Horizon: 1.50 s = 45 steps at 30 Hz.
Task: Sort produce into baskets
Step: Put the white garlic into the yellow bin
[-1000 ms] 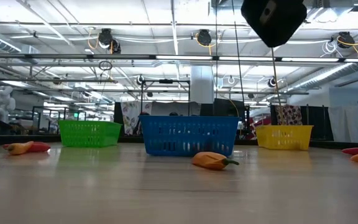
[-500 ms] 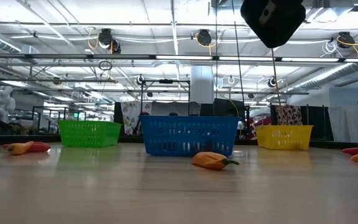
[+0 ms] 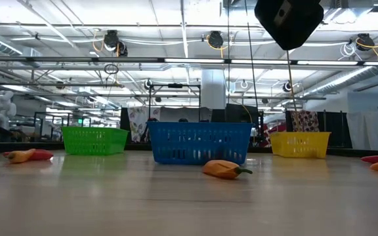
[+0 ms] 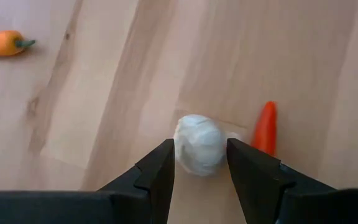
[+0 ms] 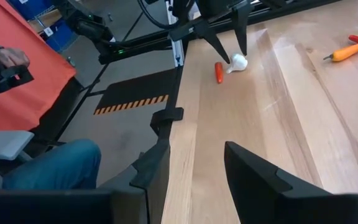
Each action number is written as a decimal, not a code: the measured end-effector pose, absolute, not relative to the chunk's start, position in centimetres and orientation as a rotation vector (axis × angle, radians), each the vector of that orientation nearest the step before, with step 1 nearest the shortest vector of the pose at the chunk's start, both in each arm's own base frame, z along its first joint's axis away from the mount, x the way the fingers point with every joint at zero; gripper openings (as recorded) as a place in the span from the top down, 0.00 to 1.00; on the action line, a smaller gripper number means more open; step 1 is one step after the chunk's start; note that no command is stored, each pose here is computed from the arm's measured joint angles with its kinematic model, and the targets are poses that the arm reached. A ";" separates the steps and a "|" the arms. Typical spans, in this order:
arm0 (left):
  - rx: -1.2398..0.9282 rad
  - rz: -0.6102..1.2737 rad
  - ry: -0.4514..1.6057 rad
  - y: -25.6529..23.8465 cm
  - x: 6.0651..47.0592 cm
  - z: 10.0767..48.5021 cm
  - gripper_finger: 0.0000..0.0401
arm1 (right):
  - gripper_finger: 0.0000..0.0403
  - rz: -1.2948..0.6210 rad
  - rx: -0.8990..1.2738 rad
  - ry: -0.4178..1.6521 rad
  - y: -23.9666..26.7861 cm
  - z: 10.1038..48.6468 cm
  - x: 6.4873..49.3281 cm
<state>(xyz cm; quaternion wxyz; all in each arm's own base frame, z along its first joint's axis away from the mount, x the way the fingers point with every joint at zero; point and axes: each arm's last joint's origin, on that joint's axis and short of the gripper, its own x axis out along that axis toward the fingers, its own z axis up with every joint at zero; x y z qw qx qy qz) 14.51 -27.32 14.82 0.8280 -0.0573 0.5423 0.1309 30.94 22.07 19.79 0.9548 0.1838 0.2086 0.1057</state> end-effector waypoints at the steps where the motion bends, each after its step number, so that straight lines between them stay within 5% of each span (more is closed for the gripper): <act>1: -0.127 0.285 1.152 -27.3 14.5 14.7 0.61 | 0.64 0.215 0.373 0.423 22.1 19.8 30.9; 30: -0.080 0.321 1.119 -25.5 17.2 15.0 0.80 | 0.64 0.127 0.339 0.372 21.8 19.4 31.4; 45: -0.314 0.274 0.861 -21.7 24.6 19.1 0.80 | 0.64 0.176 -0.506 0.139 21.7 16.0 34.7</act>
